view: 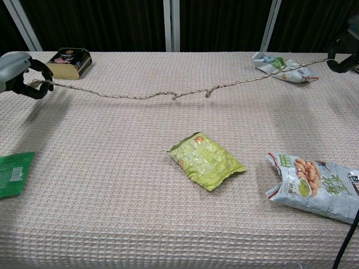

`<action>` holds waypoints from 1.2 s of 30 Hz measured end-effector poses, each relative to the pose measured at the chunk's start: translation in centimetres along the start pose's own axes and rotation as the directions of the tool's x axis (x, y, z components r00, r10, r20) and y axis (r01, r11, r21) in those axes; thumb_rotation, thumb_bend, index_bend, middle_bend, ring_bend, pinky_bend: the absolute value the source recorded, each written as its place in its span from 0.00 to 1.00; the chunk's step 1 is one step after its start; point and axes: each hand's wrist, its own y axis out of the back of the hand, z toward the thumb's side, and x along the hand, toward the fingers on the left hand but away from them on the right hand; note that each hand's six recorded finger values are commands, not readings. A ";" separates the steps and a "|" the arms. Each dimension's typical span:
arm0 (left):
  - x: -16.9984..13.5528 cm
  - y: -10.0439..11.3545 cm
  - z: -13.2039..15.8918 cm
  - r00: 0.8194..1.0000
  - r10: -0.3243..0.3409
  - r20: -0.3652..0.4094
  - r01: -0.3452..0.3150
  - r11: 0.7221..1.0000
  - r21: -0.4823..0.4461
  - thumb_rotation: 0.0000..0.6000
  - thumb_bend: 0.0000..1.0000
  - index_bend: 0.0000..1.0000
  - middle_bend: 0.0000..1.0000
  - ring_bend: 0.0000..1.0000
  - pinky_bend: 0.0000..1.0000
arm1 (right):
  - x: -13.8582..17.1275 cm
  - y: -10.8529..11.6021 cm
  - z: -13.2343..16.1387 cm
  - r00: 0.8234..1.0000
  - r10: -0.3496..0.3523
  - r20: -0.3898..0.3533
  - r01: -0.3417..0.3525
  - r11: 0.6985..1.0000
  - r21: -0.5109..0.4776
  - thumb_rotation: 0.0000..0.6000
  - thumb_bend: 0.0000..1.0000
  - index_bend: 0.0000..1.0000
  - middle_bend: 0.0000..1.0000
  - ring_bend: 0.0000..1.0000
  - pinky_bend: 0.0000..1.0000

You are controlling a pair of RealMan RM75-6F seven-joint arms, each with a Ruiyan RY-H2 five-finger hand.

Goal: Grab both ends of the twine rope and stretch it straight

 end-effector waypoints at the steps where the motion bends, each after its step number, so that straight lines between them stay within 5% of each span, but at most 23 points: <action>1: 0.0 0.1 -0.5 1.000 0.001 -0.010 -0.001 1.000 0.002 1.00 0.57 0.60 0.22 0.11 0.13 | 0.0 -0.1 -0.4 1.000 0.003 0.008 -0.003 1.000 -0.003 1.00 0.49 0.70 0.28 0.03 0.13; 11: 0.1 0.1 -3.8 0.997 -0.001 -0.078 0.002 1.000 0.022 1.00 0.57 0.60 0.22 0.11 0.13 | 0.0 -1.4 -3.4 0.998 0.022 0.063 -0.024 0.999 0.030 1.00 0.49 0.70 0.27 0.03 0.13; 27: 0.3 -1.2 -4.5 0.995 -0.028 -0.093 0.031 0.999 0.034 1.00 0.57 0.60 0.22 0.11 0.13 | -0.3 -3.4 -4.1 0.996 0.044 0.073 -0.049 0.997 0.066 1.00 0.49 0.70 0.27 0.03 0.13; 36: 0.1 -2.0 -3.8 0.997 -0.021 -0.069 0.026 0.998 0.065 1.00 0.54 0.55 0.22 0.11 0.13 | -0.3 -5.4 -3.9 0.996 0.061 0.058 -0.065 0.995 0.072 1.00 0.39 0.59 0.22 0.03 0.11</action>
